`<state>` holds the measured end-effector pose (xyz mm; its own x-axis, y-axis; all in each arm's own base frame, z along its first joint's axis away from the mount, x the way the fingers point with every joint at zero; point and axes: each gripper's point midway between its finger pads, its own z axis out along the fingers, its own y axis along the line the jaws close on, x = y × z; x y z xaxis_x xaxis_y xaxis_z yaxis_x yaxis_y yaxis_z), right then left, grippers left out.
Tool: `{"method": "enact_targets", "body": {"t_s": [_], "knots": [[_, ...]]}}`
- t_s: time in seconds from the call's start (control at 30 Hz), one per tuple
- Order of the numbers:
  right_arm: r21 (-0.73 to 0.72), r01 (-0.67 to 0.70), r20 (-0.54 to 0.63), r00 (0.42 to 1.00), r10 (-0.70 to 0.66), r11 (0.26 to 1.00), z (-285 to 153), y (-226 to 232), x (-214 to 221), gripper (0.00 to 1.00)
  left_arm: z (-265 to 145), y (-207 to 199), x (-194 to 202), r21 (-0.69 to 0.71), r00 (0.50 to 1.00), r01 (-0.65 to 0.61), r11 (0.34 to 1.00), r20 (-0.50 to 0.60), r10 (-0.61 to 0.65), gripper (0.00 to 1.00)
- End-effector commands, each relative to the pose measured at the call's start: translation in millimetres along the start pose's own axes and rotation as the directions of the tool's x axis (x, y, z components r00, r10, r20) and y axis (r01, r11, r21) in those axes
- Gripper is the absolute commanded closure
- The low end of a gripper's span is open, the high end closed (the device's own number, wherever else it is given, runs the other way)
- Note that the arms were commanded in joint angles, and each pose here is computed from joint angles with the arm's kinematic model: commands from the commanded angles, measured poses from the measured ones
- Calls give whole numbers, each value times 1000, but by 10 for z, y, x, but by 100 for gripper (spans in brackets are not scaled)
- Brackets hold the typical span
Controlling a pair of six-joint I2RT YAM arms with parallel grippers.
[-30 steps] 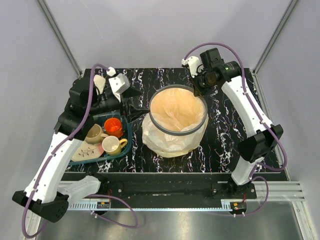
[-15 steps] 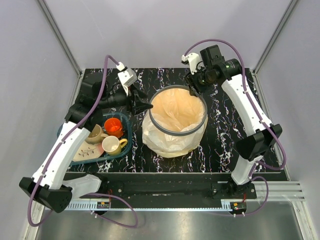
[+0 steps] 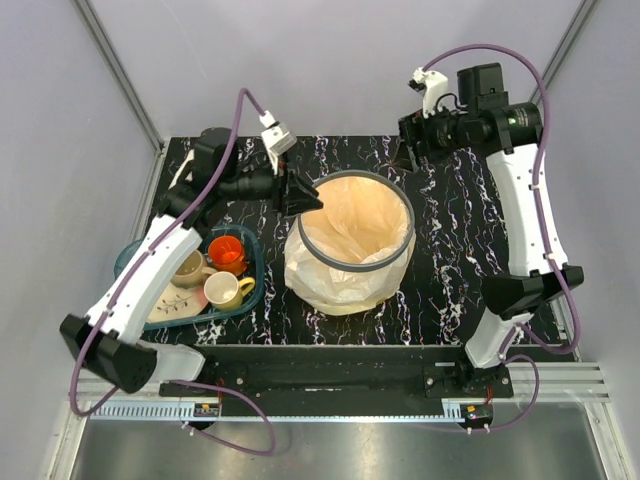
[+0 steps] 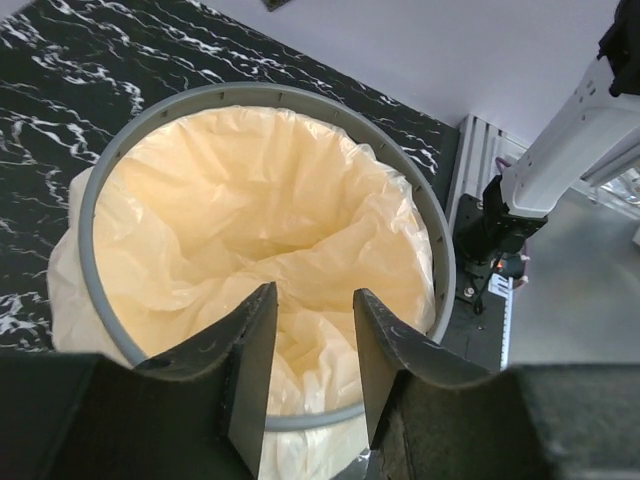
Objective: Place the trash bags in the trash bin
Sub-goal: Place the lid in the trash bin.
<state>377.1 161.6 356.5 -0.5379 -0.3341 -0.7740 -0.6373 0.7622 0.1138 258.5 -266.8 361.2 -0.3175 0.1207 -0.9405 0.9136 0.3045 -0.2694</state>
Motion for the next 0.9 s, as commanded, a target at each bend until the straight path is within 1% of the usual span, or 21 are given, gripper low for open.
{"method": "enact_targets", "body": {"t_s": [0.0,0.07,0.1,0.2,0.3,0.37,0.47,0.5,0.6,0.73,0.87], "knots": [[-277,-110,-2,994,114,955,-268,584,141,24,169,-65,-96,99,993,117,988,-21,-116,62],[-323,-137,4,989,146,936,-265,641,162,25,252,-8,-62,108,987,160,981,-31,-157,62],[-375,-158,-13,986,165,913,-263,727,231,25,285,43,-25,102,983,182,978,-38,-179,62],[-428,-196,-36,979,200,882,-219,789,317,25,339,180,54,70,974,225,972,-54,-221,62],[-441,-234,-59,971,232,867,-132,748,394,26,366,368,156,28,957,285,958,-67,-283,63],[-435,-245,-50,967,248,867,-78,666,391,26,372,438,191,23,949,311,950,-65,-309,64],[-441,-292,-83,955,285,849,76,538,488,26,374,524,226,23,943,330,944,-55,-328,65],[-463,-324,-108,945,310,825,141,505,537,27,381,541,242,27,940,337,941,-59,-335,65],[-494,-374,-148,926,348,785,229,490,561,29,396,581,290,30,934,353,935,-69,-350,65],[-501,-382,-149,922,358,776,258,476,542,30,399,684,390,15,923,380,925,-75,-378,66],[-495,-403,-174,914,367,770,317,464,607,30,394,795,493,-11,915,397,918,-79,-397,67]]}}
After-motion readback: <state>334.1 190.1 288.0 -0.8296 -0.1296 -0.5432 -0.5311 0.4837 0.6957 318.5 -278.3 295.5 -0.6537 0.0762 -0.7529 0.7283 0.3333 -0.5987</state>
